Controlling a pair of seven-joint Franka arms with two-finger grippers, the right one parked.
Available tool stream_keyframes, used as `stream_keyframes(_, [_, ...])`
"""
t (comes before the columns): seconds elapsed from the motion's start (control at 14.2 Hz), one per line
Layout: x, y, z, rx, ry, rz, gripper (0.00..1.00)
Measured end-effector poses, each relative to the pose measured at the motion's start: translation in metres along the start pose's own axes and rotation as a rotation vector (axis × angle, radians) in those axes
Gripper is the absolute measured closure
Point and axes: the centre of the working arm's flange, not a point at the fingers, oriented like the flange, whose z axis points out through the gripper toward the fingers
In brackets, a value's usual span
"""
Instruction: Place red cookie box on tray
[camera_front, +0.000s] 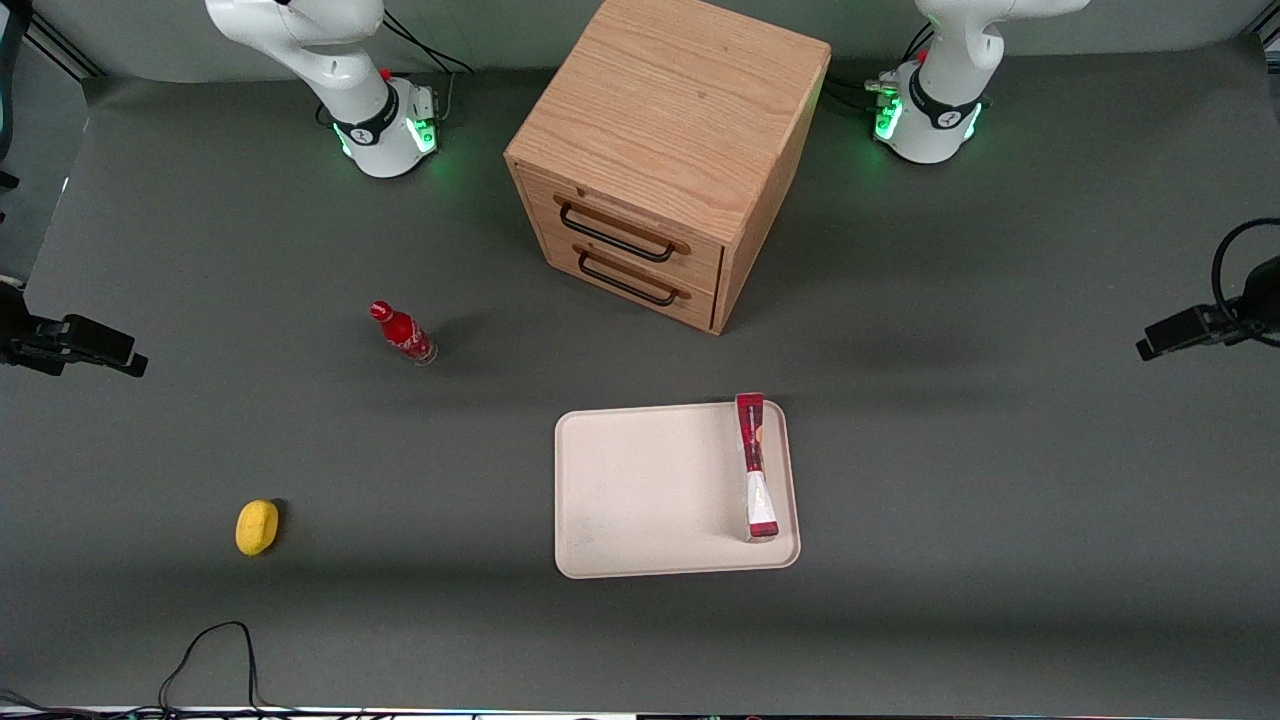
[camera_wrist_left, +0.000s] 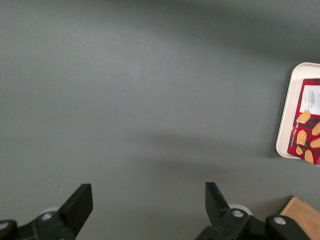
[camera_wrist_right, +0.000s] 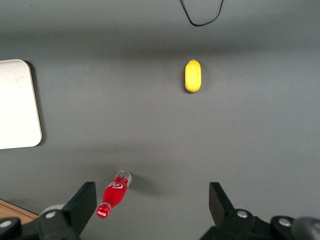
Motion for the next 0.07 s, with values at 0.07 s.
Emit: stream_keyframes(0.07, [-0.0057, 0.0002, -0.0045, -0.003, 0.004, 0.008, 0.00])
